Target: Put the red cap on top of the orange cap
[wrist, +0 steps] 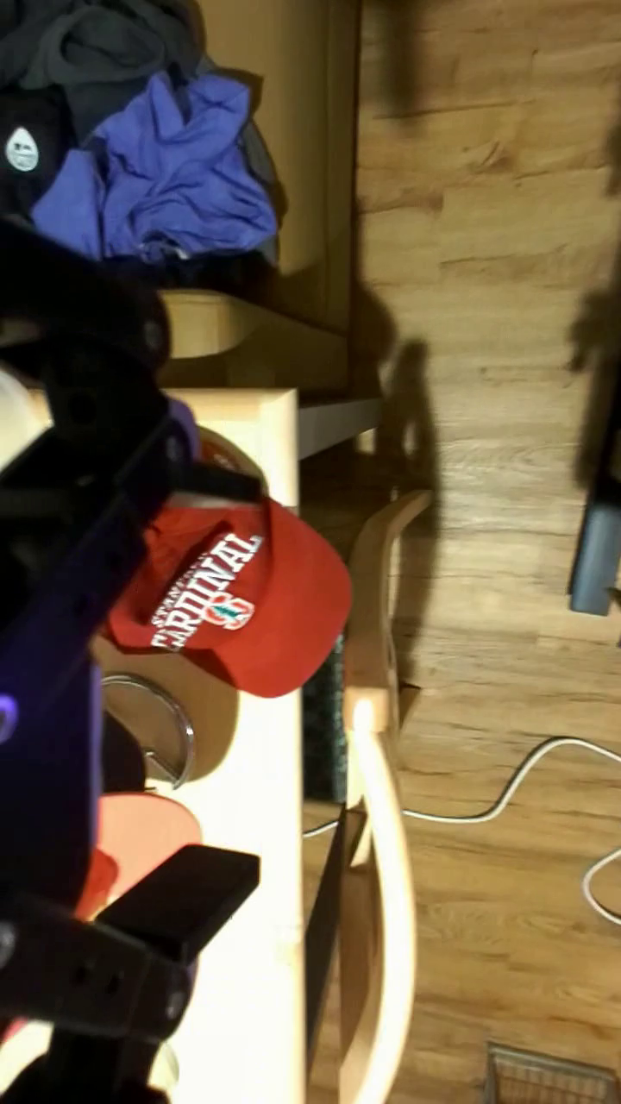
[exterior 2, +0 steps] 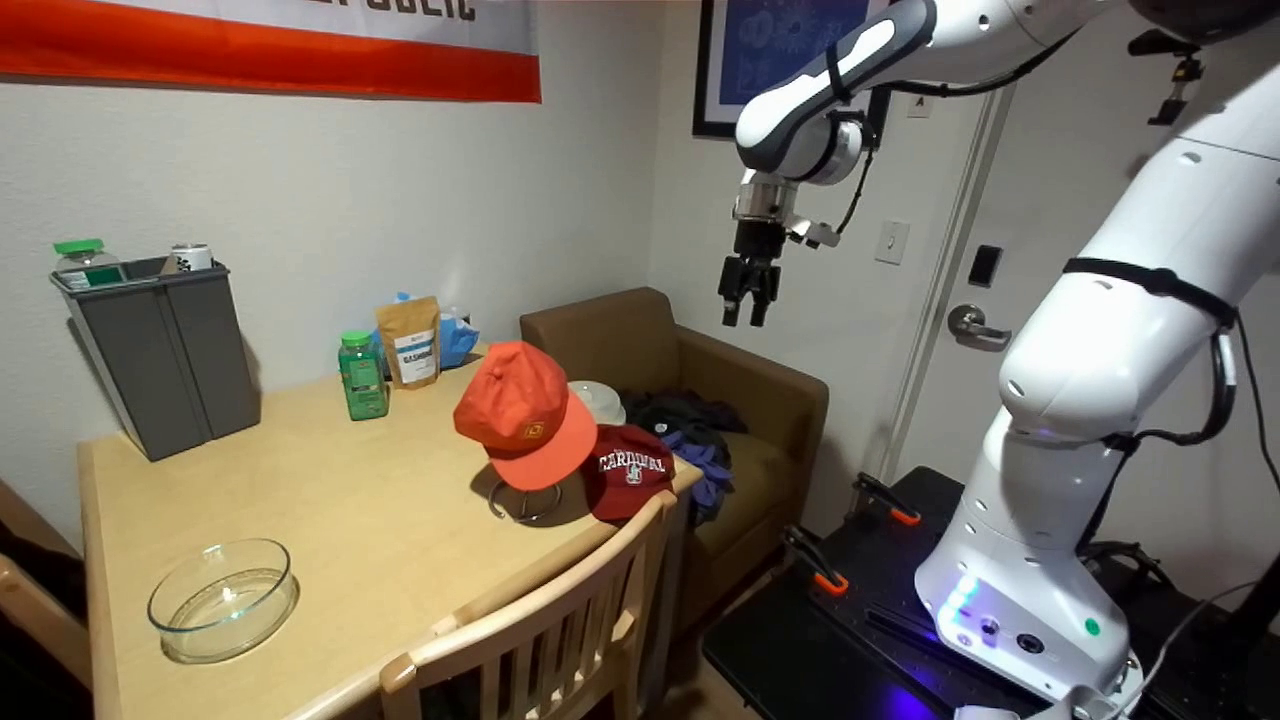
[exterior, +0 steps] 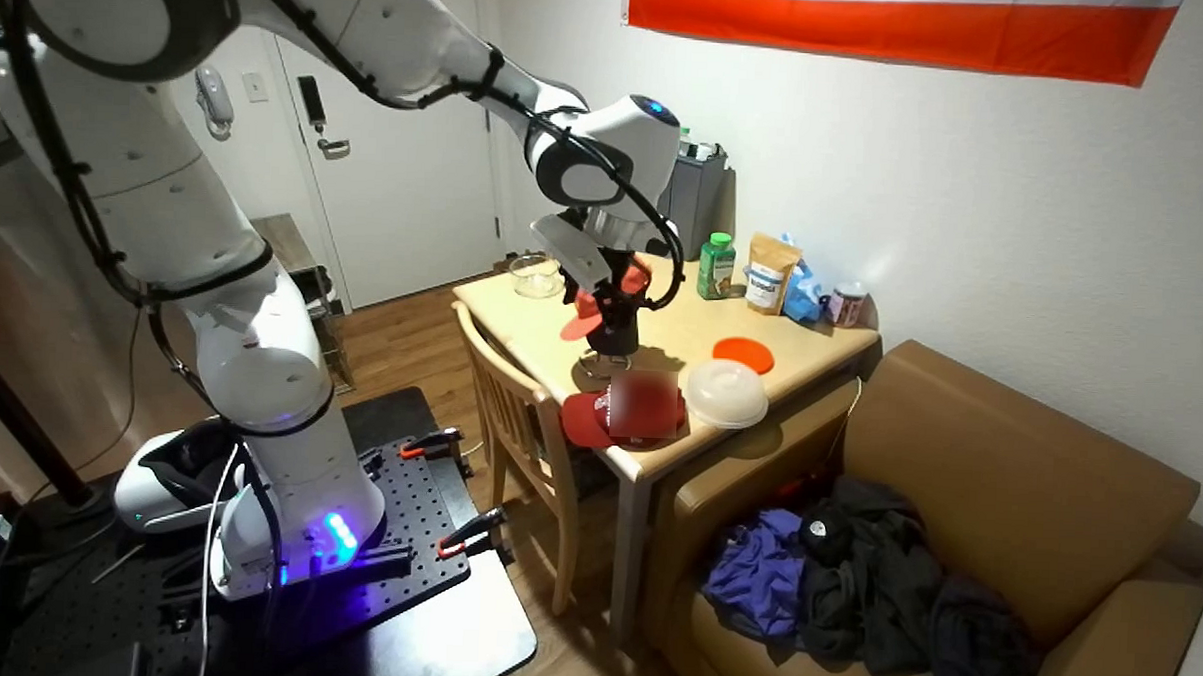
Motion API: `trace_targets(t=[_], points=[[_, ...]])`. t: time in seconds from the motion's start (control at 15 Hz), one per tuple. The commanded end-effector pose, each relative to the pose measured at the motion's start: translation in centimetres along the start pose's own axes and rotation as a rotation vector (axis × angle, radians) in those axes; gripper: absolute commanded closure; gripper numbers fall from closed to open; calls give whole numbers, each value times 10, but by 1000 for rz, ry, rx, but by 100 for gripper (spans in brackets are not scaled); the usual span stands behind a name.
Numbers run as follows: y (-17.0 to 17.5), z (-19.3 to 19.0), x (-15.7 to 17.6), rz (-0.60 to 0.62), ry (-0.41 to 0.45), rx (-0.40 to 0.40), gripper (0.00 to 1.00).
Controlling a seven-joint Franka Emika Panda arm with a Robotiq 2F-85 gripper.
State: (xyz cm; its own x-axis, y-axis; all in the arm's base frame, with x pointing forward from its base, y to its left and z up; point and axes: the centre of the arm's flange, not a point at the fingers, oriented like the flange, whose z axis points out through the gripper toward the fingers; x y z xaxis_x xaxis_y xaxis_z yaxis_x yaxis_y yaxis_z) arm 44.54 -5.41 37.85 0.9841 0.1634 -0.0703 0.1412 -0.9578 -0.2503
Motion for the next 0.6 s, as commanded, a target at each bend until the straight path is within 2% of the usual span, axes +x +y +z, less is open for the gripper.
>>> trace_targets(t=[0.0,0.33,0.47,0.53], points=[[-2,31,61,-58,67,-8,0],[-6,77,114,-63,17,-89,0],[1,81,113,-81,-25,-89,0],[-8,85,101,-85,-3,-77,0]])
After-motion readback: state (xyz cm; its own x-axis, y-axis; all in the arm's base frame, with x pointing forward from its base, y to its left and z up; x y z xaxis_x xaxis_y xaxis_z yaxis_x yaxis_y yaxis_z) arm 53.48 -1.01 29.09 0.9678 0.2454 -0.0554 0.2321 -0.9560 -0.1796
